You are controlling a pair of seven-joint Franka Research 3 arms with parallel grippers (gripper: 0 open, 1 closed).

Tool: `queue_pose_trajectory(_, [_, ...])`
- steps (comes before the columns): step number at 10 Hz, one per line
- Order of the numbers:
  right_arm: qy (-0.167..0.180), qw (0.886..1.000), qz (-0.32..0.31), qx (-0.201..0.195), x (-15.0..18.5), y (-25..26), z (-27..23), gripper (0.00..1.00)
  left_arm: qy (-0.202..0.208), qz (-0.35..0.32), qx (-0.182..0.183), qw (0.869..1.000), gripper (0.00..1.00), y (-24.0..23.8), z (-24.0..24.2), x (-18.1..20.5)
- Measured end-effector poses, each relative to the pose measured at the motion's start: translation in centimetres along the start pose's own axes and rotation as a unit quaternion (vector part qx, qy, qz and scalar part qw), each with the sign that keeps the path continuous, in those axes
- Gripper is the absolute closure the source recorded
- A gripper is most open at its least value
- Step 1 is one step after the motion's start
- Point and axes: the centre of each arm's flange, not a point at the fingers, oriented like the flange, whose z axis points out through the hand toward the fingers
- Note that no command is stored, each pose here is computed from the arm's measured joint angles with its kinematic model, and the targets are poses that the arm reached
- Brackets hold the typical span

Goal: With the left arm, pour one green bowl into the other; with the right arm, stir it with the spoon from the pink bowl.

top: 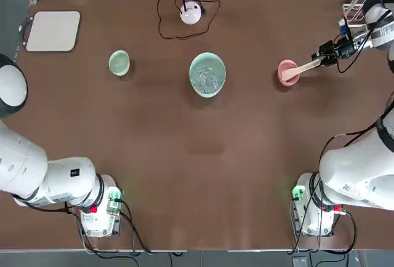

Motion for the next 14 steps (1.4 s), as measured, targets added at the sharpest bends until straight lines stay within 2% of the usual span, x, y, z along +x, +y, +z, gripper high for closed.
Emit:
queue_pose_trajectory(1, [0.001, 1.000, -0.001, -0.001, 0.1, 0.0, -0.1, 0.11, 0.000, 0.000, 0.000, 1.000, 0.00, 0.0, 0.0, 0.0])
queue_pose_trajectory(2, [0.003, 1.000, -0.003, -0.002, 0.3, -0.1, -0.3, 0.06, 0.000, 0.000, 0.000, 1.000, 0.00, 0.0, 0.0, 0.0])
queue_pose_trajectory(5, [0.010, 1.000, -0.008, -0.007, 1.4, -0.8, -1.3, 0.02, 0.000, 0.003, 0.000, 1.000, 0.00, 0.0, 0.0, 0.0])
queue_pose_trajectory(7, [-0.004, 1.000, 0.008, -0.027, 2.6, -2.3, -2.4, 0.01, 0.000, 0.015, 0.000, 1.000, 0.00, 0.0, 0.0, 0.0])
queue_pose_trajectory(9, [-0.038, 0.996, 0.016, -0.080, 4.7, -5.9, -4.3, 0.00, 0.000, 0.031, 0.000, 1.000, 0.00, 0.1, 0.0, 0.0])
queue_pose_trajectory(11, [-0.059, 0.987, 0.001, -0.148, 6.6, -11.1, -6.3, 0.00, 0.000, 0.048, 0.000, 0.999, 0.00, 0.4, 0.0, 0.0])
queue_pose_trajectory(14, [-0.044, 0.975, -0.014, -0.219, 7.6, -18.5, -9.0, 0.00, 0.000, 0.052, 0.000, 0.999, 0.00, 0.9, 0.0, -0.1])
